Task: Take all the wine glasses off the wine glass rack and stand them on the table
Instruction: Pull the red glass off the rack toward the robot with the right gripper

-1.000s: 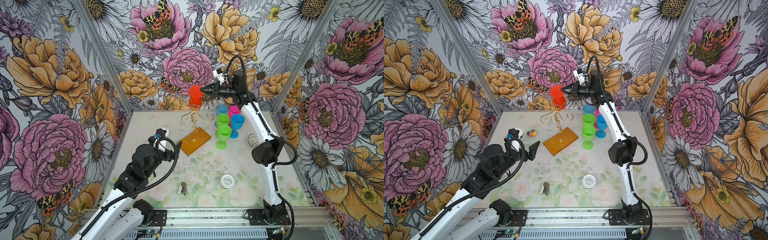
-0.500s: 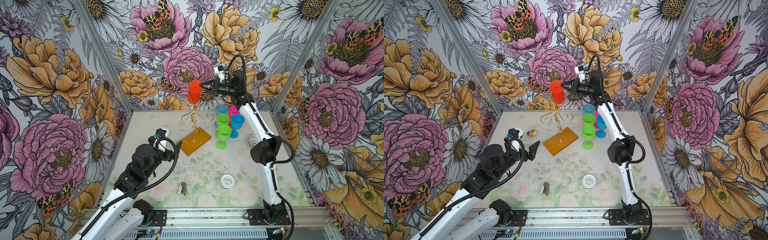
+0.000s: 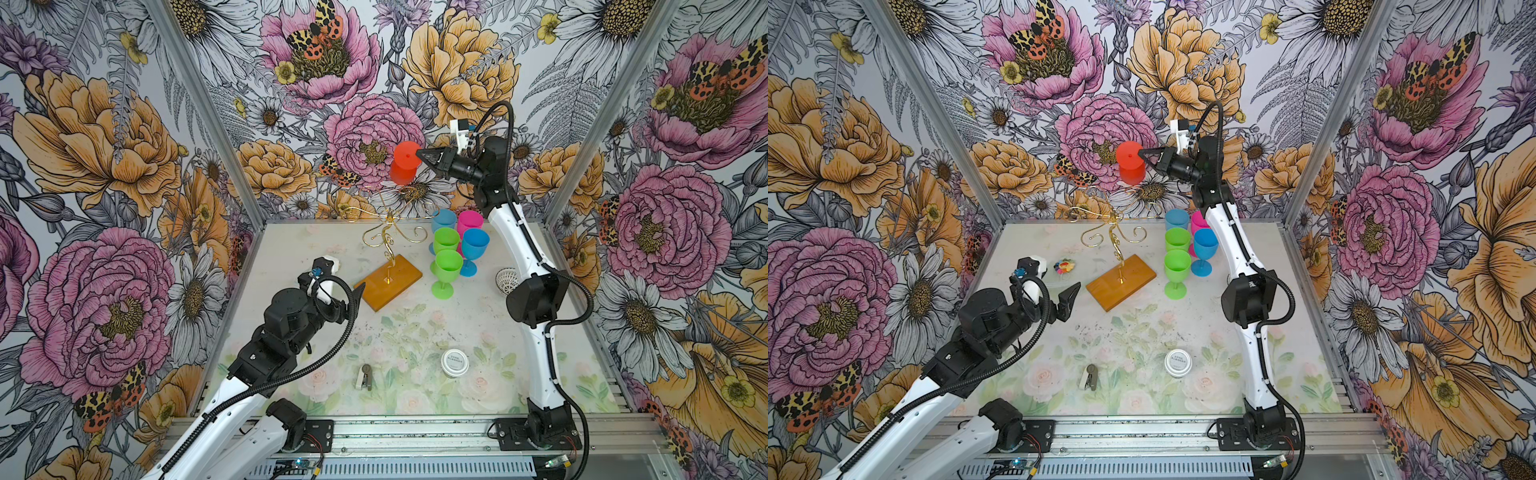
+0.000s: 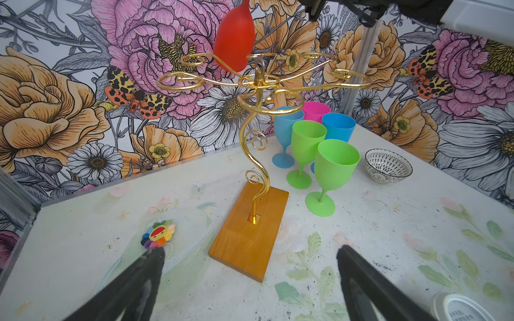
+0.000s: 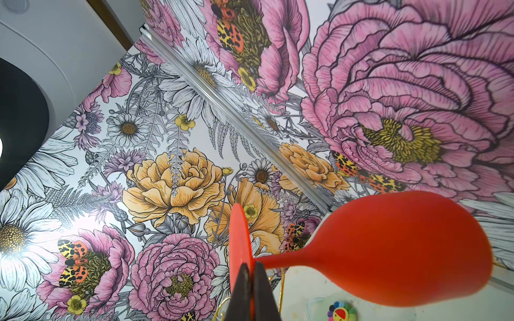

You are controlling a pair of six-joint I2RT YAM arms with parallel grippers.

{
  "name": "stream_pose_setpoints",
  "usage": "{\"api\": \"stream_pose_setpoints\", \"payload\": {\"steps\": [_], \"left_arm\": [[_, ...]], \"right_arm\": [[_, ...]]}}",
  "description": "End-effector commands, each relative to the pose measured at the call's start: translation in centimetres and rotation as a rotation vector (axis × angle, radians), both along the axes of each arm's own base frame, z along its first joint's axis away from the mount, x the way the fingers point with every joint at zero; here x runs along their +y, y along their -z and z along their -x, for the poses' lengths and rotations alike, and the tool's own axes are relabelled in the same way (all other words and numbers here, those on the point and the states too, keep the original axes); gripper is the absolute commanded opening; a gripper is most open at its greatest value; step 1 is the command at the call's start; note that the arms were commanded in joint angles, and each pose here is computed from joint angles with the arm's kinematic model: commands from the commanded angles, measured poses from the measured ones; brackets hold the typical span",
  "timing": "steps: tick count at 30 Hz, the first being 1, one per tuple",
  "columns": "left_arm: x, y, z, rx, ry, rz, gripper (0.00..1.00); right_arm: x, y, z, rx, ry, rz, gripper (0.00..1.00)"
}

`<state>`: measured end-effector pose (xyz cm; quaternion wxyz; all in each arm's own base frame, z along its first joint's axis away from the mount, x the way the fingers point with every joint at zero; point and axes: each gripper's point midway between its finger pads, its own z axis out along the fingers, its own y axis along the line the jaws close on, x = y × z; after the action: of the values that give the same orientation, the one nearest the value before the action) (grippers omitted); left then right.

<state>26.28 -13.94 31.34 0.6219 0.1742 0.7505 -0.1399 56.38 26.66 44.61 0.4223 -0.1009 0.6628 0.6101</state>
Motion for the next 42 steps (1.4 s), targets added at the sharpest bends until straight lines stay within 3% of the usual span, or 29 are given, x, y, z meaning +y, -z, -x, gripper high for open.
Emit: {"api": "stream_pose_setpoints", "payload": {"steps": [1, 16, 24, 35, 42], "left_arm": [[-0.4, 0.1, 0.2, 0.011, 0.032, 0.018, 0.99], [-3.0, -2.7, 1.0, 0.03, 0.237, 0.182, 0.97], [-5.5, -5.0, 1.6, 0.1, 0.394, 0.317, 0.94], [-8.3, -6.9, 1.8, 0.216, 0.569, 0.437, 0.88], [-9.3, -6.8, 2.3, 0.26, 0.649, 0.475, 0.88]], "right_arm": [[-2.0, -4.2, 2.2, -0.131, 0.059, 0.017, 0.0], [-10.4, -4.3, 11.6, -0.243, 0.388, 0.33, 0.0], [-12.3, -2.2, 16.2, -0.233, 0.464, 0.454, 0.0], [-10.0, 2.4, 23.2, -0.283, 0.323, 0.688, 0.0], [-7.6, 4.7, 27.7, -0.256, 0.108, 0.65, 0.0]]}}
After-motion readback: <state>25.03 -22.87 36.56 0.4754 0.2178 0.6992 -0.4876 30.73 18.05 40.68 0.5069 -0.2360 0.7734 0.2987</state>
